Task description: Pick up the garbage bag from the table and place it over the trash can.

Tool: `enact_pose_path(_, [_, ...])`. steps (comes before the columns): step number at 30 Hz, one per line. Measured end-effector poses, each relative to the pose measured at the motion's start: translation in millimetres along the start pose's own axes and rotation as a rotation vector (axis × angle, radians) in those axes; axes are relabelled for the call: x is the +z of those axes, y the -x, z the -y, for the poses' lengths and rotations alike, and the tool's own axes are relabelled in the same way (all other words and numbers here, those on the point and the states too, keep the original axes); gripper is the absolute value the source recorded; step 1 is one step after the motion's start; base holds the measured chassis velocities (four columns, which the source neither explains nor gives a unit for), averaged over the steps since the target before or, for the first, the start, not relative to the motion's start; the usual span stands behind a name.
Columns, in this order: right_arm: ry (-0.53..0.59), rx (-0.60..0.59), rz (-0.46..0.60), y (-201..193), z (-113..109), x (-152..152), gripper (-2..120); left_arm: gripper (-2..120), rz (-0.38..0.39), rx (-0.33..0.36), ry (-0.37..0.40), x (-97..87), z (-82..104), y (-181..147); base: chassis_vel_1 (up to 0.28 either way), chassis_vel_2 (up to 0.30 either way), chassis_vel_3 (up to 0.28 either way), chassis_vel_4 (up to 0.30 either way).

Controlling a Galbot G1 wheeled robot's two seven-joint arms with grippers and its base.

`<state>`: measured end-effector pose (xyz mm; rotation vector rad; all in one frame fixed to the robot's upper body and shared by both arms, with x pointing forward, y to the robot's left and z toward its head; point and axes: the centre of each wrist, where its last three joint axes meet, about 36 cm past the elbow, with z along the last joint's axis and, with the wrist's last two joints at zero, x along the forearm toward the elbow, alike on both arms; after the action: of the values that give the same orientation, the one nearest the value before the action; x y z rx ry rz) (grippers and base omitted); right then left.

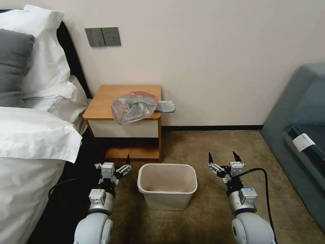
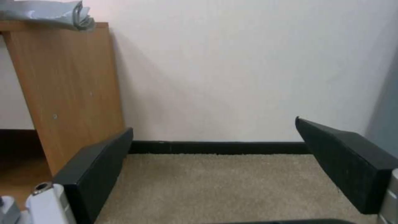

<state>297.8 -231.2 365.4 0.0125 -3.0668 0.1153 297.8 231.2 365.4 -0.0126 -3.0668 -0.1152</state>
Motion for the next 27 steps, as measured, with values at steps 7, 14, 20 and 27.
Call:
enact_pose_path(7, [0.000,0.000,0.000,0.0,0.0,0.0,100,100,0.000,0.000,0.000,0.0,0.0,0.0,0.000,0.000,0.000,0.000])
enact_pose_path(14, [0.000,0.000,0.000,0.0,0.0,0.0,100,100,0.000,0.000,0.000,0.0,0.0,0.0,0.000,0.000,0.000,0.000])
enact_pose_path(20, [0.000,0.000,0.000,0.0,0.0,0.0,100,100,0.000,0.000,0.000,0.0,0.0,0.0,0.000,0.000,0.000,0.000])
enact_pose_path(27, [0.000,0.000,0.000,0.0,0.0,0.0,100,100,0.000,0.000,0.000,0.0,0.0,0.0,0.000,0.000,0.000,0.000])
